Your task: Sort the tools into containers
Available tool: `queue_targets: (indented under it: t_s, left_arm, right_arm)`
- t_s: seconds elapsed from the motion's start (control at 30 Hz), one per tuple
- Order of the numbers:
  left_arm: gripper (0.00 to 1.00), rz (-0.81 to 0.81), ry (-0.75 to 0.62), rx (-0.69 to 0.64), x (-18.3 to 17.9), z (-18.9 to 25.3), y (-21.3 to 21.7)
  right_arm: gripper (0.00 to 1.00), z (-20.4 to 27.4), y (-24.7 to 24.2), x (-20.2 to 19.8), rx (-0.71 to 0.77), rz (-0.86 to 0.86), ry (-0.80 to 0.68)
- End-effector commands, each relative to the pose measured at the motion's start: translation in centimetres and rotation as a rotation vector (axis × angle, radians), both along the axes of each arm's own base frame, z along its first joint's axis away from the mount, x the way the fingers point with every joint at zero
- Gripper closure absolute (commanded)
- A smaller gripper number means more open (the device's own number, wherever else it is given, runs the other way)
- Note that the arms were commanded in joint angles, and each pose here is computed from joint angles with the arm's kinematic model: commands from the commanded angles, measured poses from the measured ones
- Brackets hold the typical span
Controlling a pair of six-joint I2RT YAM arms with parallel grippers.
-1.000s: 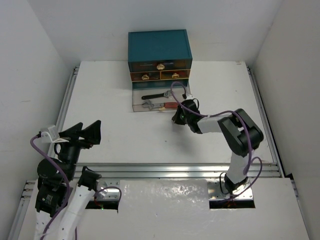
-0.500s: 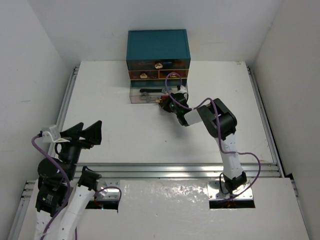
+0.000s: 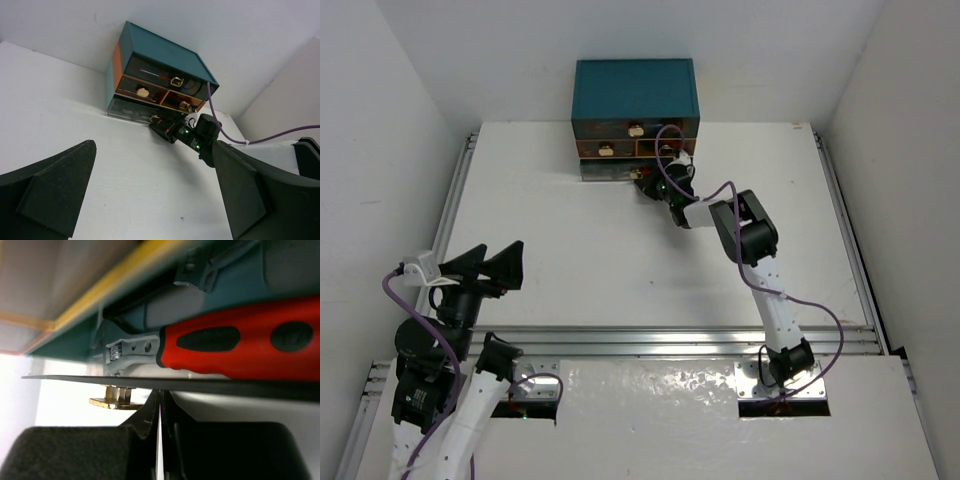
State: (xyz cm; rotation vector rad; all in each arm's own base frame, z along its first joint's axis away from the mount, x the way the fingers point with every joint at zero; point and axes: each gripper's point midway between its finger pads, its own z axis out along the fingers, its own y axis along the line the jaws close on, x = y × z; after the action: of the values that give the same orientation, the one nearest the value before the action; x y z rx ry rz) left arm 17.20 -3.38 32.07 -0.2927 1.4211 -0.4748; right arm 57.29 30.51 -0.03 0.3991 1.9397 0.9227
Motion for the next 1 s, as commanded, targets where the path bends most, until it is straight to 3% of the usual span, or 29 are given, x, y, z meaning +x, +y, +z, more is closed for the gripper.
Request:
queue_targets:
  t_s: [0.0,0.37,0.6,0.83,0.93,0.97]
  left_arm:
    - [0.00,0.009,-0.053,-0.006,-0.2,1.2,0.2]
    - [0.00,0.015,-0.047,-0.005,-0.1,1.1,0.3]
    - [0.00,0.012,-0.042,-0.005,0.0,1.1,0.2]
    - [0.00,0.010,-0.042,-0.005,0.0,1.1,0.2]
    - [0.00,0.010,-0.042,-0.005,0.0,1.1,0.2]
    - [0.00,0.012,-0.042,-0.005,0.0,1.1,0.2]
  right_arm:
    - [1.00,2.1,0.0,2.9,0.068,0.008,-0.075]
    - [1.00,2.8,0.9,5.9,0.115,0.016,-0.157]
    - [0.97,4.8,-1.5,4.3,0.132,-0.069,-0.204]
    - [0.98,6.7,-0.4,5.3,0.184,-0.004,-0.235]
    - [0.98,8.4,-0.1,4.2,0.201,0.034,-0.243]
    - [0.98,6.4,-0.7,2.3,0.184,0.037,-0.194]
